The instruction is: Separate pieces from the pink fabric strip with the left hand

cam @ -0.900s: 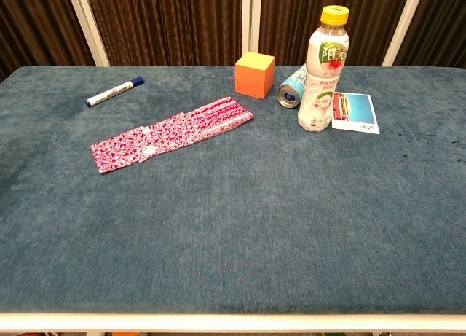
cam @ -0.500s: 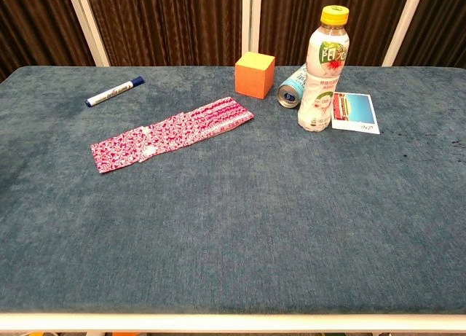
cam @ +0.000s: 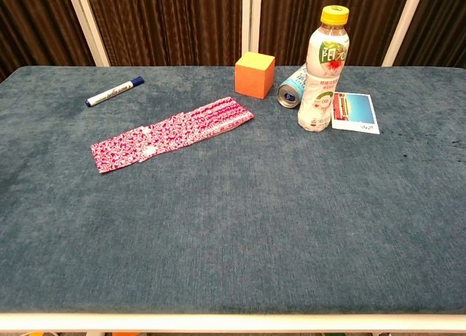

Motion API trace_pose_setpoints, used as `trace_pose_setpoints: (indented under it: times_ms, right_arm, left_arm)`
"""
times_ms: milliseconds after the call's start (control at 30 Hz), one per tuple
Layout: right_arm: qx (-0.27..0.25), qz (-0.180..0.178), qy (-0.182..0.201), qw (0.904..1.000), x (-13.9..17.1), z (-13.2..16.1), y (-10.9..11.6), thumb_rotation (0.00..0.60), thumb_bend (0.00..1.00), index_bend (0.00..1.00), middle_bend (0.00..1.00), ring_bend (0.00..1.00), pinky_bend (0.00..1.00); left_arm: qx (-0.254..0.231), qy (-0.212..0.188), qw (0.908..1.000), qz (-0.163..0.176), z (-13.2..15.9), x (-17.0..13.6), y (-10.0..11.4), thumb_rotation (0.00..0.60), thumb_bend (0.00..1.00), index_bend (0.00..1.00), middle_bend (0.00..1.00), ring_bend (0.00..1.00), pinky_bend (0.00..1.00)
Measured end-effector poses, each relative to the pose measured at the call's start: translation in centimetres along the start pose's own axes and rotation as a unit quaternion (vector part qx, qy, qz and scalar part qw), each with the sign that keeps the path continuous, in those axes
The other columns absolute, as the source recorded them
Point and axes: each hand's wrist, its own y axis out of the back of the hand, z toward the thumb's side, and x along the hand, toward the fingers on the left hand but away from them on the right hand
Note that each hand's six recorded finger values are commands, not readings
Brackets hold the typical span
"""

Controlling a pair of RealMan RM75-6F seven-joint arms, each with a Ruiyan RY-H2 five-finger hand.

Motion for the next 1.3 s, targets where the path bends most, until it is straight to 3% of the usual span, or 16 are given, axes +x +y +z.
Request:
trace_pose_setpoints:
  times_ms: [133,433,967,1300]
  right_arm:
    - [0.000,0.002,0.000,1.0000,0.0,-0.1,-0.1,0.600,0.24,0.00,0.00,0.00,0.00]
    - [-0.001,-0.001,0.004,1.0000,-0.2,0.1,0.3,0.600,0.24,0.00,0.00,0.00,0.00]
    - [0.002,0.004,0.000,1.0000,-0.7,0.3,0.2,0.600,0.24,0.00,0.00,0.00,0.00]
    - [0.001,-0.002,-0.011,0.9999,-0.4,-0.3,0.5,0.600,0.25,0.00,0.00,0.00,0.00]
  left_arm:
    - [0.010,-0.003,0.9996,-0.025,0.8,0.3,-0.7,0.600,0.49,0.17,1.00,1.00,1.00]
    - [-0.002,-0.027,0.9981,-0.056,3.0,1.3,-2.1,0.600,0.50,0.16,1.00,1.00,1.00]
    - [-0.001,-0.119,0.9829,-0.140,11.0,4.8,-8.5,0.600,0.50,0.15,1.00,0.98,0.97]
    - [0.036,-0.120,0.9805,-0.151,11.9,7.8,-10.7,0.600,0.51,0.15,1.00,0.97,0.96]
